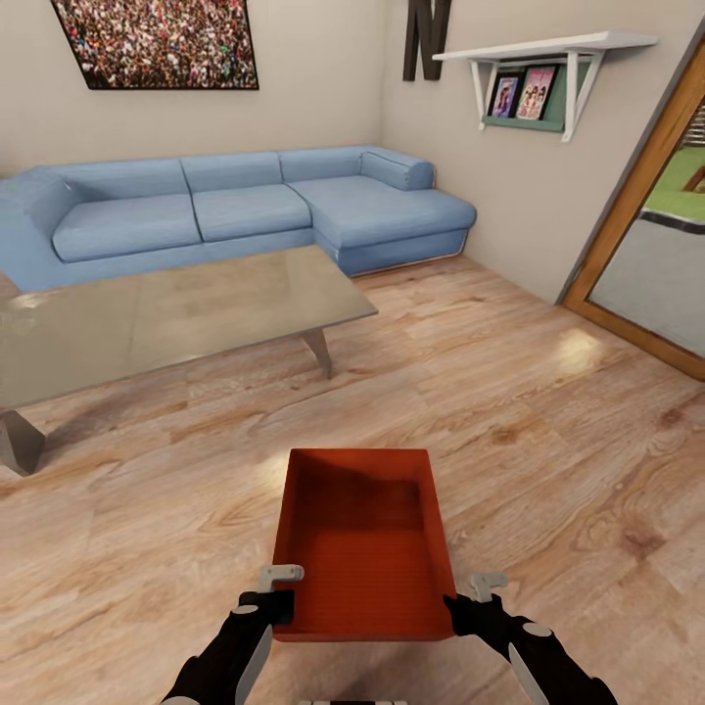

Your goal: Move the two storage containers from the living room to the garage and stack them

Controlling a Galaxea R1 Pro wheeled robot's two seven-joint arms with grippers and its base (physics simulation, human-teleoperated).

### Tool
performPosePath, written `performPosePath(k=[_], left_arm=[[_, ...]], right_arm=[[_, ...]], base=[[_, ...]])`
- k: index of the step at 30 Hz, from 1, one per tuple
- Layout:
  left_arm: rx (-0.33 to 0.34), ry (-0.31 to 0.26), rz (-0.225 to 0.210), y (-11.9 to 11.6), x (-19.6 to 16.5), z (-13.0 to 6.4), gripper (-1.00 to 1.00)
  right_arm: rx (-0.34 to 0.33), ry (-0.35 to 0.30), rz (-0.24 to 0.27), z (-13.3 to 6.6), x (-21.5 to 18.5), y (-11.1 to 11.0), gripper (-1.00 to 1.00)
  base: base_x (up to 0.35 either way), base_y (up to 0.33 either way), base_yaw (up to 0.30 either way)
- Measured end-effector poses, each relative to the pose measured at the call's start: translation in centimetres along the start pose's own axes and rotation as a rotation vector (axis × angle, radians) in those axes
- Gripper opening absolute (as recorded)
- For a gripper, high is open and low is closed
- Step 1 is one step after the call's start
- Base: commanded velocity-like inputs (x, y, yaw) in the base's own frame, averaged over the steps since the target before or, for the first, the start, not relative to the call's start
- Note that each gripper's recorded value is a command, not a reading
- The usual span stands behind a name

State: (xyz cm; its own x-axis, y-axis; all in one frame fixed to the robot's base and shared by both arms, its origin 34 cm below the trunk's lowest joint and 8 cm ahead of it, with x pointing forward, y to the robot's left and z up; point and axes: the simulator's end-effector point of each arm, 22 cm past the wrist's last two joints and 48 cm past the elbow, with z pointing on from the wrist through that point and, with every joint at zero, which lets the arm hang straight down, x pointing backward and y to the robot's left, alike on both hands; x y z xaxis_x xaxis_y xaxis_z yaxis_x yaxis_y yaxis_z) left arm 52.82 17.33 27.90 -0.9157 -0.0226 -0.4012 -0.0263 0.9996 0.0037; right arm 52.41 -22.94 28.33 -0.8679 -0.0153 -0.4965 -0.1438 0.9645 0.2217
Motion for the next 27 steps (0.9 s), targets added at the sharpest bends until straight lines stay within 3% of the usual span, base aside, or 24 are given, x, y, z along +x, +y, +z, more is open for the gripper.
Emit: performPosePath(k=[27], left_arm=[[0.002,-0.045,0.0,-0.1,-5.5,-6.0,-1.0]], right_arm=[[0.0,-0.044,-0.011,-5.2,-6.0,1.3,-1.0]], base=[[0.0,0.0,0.0]])
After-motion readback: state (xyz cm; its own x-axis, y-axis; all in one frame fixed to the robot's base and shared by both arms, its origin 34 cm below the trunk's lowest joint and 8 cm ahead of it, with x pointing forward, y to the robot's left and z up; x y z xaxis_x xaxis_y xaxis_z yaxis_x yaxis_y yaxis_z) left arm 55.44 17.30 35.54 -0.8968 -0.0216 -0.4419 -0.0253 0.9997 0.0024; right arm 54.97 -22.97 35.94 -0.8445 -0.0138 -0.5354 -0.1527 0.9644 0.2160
